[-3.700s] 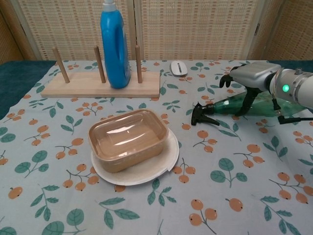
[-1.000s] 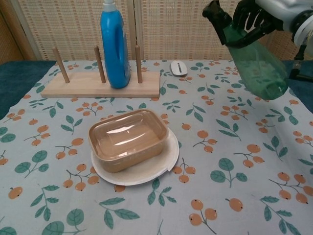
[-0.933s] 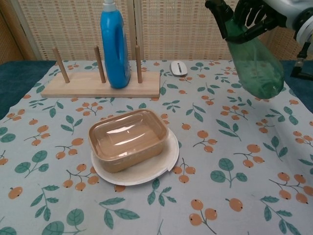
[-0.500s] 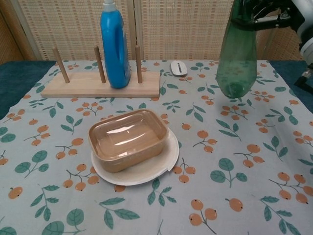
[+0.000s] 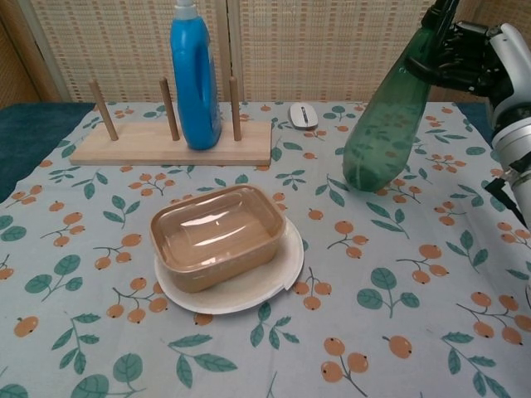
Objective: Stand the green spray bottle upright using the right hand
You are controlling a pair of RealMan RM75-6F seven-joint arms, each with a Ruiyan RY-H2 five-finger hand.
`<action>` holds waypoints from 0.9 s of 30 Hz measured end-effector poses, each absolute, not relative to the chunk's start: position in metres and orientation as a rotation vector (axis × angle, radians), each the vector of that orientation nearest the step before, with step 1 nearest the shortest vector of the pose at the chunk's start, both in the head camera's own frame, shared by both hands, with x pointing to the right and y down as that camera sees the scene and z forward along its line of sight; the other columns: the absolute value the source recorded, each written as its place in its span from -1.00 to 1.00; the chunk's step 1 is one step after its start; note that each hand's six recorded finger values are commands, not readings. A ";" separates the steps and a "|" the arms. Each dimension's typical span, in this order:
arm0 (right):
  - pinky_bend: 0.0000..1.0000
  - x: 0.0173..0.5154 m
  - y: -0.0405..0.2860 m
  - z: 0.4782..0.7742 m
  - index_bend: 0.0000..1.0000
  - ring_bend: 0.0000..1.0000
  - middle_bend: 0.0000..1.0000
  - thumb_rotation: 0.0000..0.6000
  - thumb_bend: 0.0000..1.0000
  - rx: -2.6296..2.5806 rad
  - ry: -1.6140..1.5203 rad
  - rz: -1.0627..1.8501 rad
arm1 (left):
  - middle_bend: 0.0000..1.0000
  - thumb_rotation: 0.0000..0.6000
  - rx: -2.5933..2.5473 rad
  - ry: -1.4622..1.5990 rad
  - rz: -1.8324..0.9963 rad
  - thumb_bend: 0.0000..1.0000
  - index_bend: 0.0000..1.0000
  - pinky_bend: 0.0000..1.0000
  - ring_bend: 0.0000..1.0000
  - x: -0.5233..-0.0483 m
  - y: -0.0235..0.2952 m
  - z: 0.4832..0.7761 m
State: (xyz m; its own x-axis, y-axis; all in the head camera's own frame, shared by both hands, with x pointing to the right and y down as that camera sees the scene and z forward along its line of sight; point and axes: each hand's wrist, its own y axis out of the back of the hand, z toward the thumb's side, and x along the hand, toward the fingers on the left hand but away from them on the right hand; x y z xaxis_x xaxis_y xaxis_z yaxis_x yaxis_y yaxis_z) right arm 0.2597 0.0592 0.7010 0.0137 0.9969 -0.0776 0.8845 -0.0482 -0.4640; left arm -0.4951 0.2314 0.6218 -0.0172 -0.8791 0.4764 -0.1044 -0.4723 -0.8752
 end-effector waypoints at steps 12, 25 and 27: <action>-0.31 0.257 0.051 0.701 0.40 -0.21 0.08 1.00 -0.68 -1.970 -1.865 0.649 | -1.00 1.00 -1.645 1.035 -1.554 -0.51 -1.00 -1.00 -1.00 -0.495 0.232 0.623; -0.31 0.254 0.048 0.705 0.38 -0.21 0.08 1.00 -0.68 -1.994 -1.868 0.694 | -1.00 1.00 -1.652 1.035 -1.553 -0.51 -1.00 -1.00 -1.00 -0.495 0.232 0.624; -0.31 0.255 0.047 0.706 0.37 -0.21 0.08 1.00 -0.68 -2.008 -1.899 0.686 | -1.00 1.00 -1.652 1.035 -1.555 -0.51 -1.00 -1.00 -1.00 -0.495 0.233 0.625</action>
